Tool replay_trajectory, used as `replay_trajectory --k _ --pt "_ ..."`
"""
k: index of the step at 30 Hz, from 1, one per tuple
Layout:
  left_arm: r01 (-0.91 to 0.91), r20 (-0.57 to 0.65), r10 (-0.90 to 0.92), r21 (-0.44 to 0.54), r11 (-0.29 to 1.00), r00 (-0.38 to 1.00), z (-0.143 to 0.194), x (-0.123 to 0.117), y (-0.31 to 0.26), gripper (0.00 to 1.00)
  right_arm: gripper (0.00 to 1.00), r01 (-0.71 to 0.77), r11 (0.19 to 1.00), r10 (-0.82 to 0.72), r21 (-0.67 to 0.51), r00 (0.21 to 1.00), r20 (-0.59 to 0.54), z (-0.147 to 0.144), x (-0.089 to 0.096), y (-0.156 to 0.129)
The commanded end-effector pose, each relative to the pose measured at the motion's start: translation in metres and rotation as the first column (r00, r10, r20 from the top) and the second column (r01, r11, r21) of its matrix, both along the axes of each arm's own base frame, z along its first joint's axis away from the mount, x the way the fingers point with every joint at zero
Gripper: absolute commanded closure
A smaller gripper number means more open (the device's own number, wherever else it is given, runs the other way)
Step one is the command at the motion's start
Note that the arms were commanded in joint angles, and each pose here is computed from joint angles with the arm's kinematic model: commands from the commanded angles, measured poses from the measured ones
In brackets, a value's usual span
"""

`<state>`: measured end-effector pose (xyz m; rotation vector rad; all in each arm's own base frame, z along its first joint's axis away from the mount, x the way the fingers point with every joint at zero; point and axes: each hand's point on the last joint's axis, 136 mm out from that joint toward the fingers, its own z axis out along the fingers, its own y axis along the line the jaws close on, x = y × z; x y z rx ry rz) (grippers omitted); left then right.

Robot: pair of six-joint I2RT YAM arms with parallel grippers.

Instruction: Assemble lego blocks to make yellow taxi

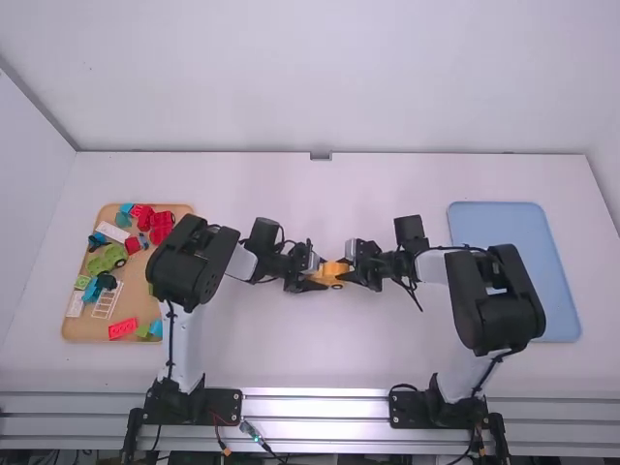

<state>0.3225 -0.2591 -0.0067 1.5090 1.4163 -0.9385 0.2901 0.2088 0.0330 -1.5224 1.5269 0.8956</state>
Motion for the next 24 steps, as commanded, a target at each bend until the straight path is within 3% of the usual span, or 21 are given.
replay_trajectory --k 1,11,24 --pt "0.026 -0.030 -0.026 -0.018 1.000 0.999 -0.002 -0.010 -0.002 0.50 0.85 0.006 1.000 -0.006 0.007 1.000 -0.005 0.004 0.000 0.000" --pt "-0.007 -0.024 0.007 0.031 0.999 1.000 -0.010 -0.006 -0.001 0.56 0.84 -0.006 0.998 0.008 0.063 0.999 -0.033 -0.009 0.002 0.005" --pt "-0.036 -0.019 0.037 0.071 0.997 0.999 -0.017 -0.002 0.003 0.58 0.84 -0.021 0.999 0.022 0.039 0.999 -0.036 -0.018 0.000 0.013"
